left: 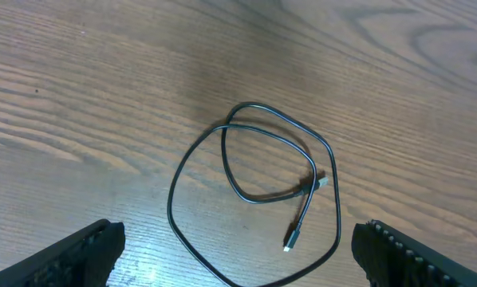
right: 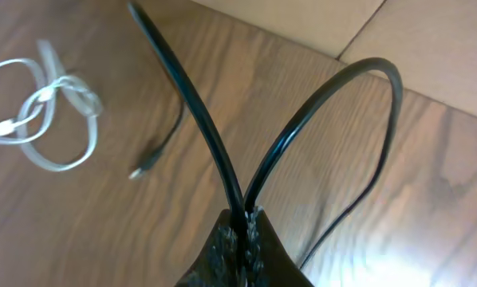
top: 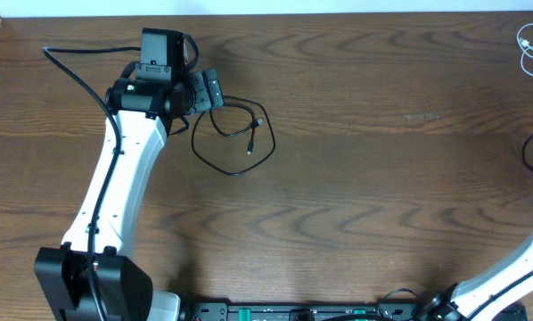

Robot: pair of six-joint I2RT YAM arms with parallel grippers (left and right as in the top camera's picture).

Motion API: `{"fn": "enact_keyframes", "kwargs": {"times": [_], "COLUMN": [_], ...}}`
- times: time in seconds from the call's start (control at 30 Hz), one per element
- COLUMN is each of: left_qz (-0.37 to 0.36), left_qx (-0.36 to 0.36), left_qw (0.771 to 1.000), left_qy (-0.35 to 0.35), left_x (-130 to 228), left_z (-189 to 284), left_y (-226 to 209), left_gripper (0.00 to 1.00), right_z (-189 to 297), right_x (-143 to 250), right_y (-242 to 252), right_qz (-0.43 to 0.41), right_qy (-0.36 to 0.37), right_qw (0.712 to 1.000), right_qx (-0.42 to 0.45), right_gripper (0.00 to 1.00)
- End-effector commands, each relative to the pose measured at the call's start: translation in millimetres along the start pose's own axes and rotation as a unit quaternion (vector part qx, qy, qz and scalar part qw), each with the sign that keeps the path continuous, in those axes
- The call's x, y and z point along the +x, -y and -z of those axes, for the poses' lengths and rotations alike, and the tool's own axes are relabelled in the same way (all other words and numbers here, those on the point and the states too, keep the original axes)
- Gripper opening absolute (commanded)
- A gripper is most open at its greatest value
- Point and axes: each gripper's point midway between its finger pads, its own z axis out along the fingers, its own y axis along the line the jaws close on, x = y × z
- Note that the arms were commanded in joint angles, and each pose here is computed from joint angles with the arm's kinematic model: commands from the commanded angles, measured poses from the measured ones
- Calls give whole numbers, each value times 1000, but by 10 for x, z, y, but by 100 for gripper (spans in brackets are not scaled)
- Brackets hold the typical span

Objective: Untangle cables

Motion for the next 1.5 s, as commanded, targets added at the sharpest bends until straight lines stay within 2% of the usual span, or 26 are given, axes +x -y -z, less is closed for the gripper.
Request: {"fn": "enact_keyframes", "kwargs": {"times": [0.0, 0.07, 0.13, 0.17, 0.23, 0.33, 0.4, 0.57, 0.77, 0.93, 1.13, 1.2, 1.47], "left_qz": [1, 1, 1, 1, 1, 1, 1, 1, 1, 1, 1, 1, 1], "left_qx": [-4, -4, -4, -4, -4, -4, -4, -4, -4, -4, -4, -4, -4], "left_qw": [1000, 1000, 1000, 1000, 1000, 1000, 1000, 1000, 1000, 1000, 1000, 1000, 1000], "left_qy": [-3, -3, -3, -3, -3, -3, -3, -3, -3, -3, -3, -3, -3], "left_x": [20, 20, 20, 20, 20, 20, 20, 20, 20, 20, 20, 20, 20], "left_z": [-24, -24, -24, -24, -24, -24, -24, -24, -24, -24, -24, -24, -24], "left_y": [-21, -21, -21, -21, -21, -21, -21, -21, -21, -21, -21, -21, -21], "left_gripper": [96, 96, 96, 96, 96, 96, 96, 96, 96, 96, 96, 96, 96], "right_z": [-282, -443, -564, -595, -590, -500, -396, 77, 716, 1145, 1665, 1914, 2245], "right_x": [0, -4, 16, 34, 55, 43, 43, 200, 858, 1766, 2846, 3372, 4785], "right_y": [63, -35, -217, -289, -399, -552, -670, -1199, -2038, -2730, -3294, -3533, -3768], "right_qz": [-15, -13, 9, 16, 19, 26, 41, 109, 233, 352, 437, 480, 579], "right_qy": [0, 3, 0, -3, -8, -7, -7, -17, -58, -86, -111, -104, -113], "right_qw": [1000, 1000, 999, 998, 996, 991, 987, 960, 886, 824, 773, 744, 668], "right_qx": [13, -7, -49, -66, -92, -128, -154, -258, -397, -436, -446, -454, -455], "right_gripper": [1, 7, 31, 50, 69, 84, 89, 89, 88, 88, 86, 84, 84]}}
